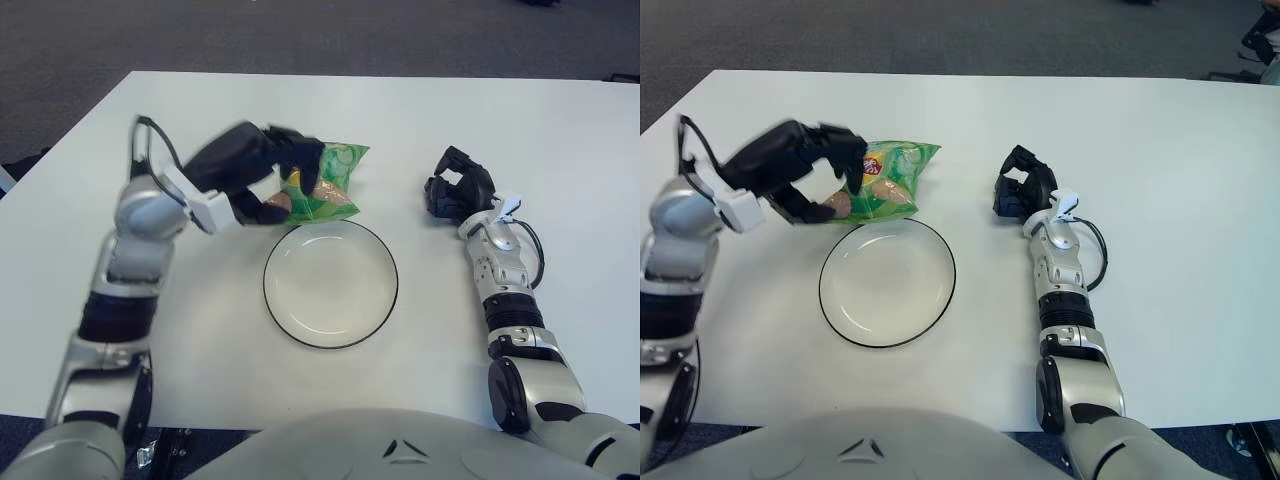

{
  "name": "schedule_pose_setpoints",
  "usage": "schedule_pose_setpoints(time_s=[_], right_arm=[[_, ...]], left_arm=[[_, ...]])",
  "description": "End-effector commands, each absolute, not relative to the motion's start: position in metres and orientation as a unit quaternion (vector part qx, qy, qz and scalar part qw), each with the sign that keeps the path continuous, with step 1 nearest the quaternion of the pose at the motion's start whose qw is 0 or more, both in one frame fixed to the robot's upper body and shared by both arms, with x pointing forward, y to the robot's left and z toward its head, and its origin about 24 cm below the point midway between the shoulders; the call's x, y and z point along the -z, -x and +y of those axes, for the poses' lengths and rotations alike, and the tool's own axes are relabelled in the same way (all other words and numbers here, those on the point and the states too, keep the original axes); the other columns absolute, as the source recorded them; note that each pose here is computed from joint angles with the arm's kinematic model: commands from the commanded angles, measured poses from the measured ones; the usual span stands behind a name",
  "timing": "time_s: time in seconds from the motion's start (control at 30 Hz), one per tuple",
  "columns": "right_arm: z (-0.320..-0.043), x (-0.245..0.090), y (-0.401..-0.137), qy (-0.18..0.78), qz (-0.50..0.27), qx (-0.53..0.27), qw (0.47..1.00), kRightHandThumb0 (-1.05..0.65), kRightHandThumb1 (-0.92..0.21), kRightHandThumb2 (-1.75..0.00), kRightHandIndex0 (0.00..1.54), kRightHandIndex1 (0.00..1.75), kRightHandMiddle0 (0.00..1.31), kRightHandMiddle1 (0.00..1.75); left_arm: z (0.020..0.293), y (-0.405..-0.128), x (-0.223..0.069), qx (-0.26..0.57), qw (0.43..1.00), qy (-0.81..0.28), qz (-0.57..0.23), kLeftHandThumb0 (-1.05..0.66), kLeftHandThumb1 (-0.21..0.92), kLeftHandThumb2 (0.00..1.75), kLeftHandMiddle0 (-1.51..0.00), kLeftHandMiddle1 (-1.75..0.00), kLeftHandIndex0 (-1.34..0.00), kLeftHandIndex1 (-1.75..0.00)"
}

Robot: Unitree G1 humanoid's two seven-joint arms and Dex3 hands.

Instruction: Put the snack into the plate.

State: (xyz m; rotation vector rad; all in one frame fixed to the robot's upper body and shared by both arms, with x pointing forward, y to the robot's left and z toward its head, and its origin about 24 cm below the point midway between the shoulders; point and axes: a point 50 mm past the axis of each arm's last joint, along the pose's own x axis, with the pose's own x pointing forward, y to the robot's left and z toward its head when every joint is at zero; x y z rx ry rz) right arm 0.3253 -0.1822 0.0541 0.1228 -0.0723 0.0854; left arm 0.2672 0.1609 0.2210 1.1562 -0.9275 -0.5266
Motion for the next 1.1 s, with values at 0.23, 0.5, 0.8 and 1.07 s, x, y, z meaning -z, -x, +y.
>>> schedule_pose_setpoints(time_s=[0.23,0.5,0.8,1.07], right_arm=[[-0.183,-0.013,-0.306,-0.071,0.049,-0.036,0.996,-0.53,-0.19,-1.47,1.35,1.75,0.72,1.75],[-0.184,-0.013,-0.305,-0.069,0.049,-0.038,0.996,-0.53,-0.19,-1.47,1.35,1.75,0.72,1.75],[-0.185,-0.013,-0.305,-0.064,0.051,-0.038,0.996,-0.53,-0.19,-1.47,1.35,1.75,0.72,1.75],[-0.185,-0.013,-0.305,-0.064,0.051,-0.038,0.996,-0.53,-0.19,-1.47,1.34,1.75,0.72,1.75]], left_arm=[[0.171,-0.286,-0.222,0.198,0.601,-0.623,-0.460,-0.36,0.37,1.13,-0.10,-1.19,-0.02,-1.31],[0.170,-0.295,-0.220,0.208,0.560,-0.646,-0.476,-0.47,0.38,1.09,-0.01,-0.92,0.00,-1.09],[0.170,-0.304,-0.220,0.207,0.515,-0.662,-0.505,-0.60,0.52,0.91,0.00,-0.60,0.00,-0.88],[0.170,-0.311,-0.222,0.226,0.480,-0.672,-0.516,-0.72,0.61,0.77,0.00,-0.31,0.00,-0.51]])
